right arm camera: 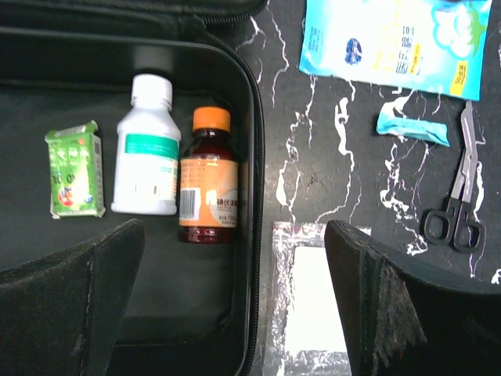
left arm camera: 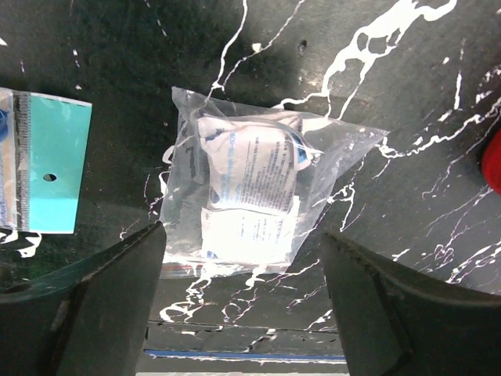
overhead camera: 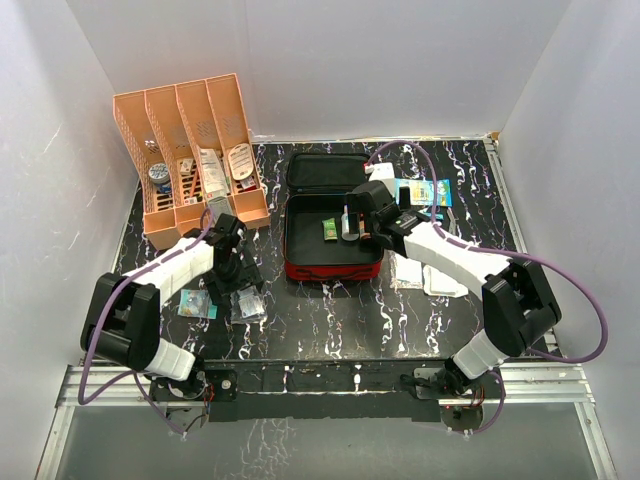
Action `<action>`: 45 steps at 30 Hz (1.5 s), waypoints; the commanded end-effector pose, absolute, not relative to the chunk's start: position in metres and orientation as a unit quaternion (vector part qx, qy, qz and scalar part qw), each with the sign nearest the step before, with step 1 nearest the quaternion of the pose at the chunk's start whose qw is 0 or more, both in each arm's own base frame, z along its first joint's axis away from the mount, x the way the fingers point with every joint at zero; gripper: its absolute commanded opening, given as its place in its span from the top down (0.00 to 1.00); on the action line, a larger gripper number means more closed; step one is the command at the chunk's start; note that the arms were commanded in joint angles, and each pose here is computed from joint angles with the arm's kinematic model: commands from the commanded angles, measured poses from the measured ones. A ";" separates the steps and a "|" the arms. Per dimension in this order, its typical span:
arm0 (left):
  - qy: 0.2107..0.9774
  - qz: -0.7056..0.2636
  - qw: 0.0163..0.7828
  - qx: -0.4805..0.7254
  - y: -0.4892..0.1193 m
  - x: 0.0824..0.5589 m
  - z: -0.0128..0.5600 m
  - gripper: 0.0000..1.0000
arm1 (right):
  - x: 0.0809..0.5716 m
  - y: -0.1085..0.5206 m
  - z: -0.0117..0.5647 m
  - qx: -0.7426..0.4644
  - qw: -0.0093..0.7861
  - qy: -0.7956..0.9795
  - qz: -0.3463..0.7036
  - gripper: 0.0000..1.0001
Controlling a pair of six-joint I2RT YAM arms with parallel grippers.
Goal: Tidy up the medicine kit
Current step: Pick up the medical item at the center of the board, then place the medical item at the medicine box.
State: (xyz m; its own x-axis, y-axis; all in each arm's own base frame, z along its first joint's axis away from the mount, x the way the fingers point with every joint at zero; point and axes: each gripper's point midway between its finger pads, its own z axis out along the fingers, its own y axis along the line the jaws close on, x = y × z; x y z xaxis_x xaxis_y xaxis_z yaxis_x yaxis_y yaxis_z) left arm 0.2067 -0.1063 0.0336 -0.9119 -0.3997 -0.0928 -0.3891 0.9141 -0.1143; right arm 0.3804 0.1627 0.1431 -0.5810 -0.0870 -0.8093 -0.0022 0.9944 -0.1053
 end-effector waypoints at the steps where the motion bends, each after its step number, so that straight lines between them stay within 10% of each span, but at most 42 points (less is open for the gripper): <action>1: 0.973 -0.044 0.045 -0.224 -0.109 0.201 0.028 0.27 | 0.385 0.162 0.163 -0.004 0.488 0.872 -0.030 0.02; 14: 0.978 -0.035 0.054 -0.200 -0.107 0.195 0.011 0.36 | 0.378 0.155 0.167 0.010 0.493 0.869 -0.029 0.02; 26: 0.982 -0.037 0.107 -0.150 -0.111 0.221 0.038 0.89 | 0.374 0.151 0.177 0.025 0.505 0.863 -0.021 0.02; 45: 0.946 -0.157 0.278 0.063 -0.189 0.369 0.188 0.99 | 0.408 0.108 0.238 0.081 0.563 0.821 -0.046 0.02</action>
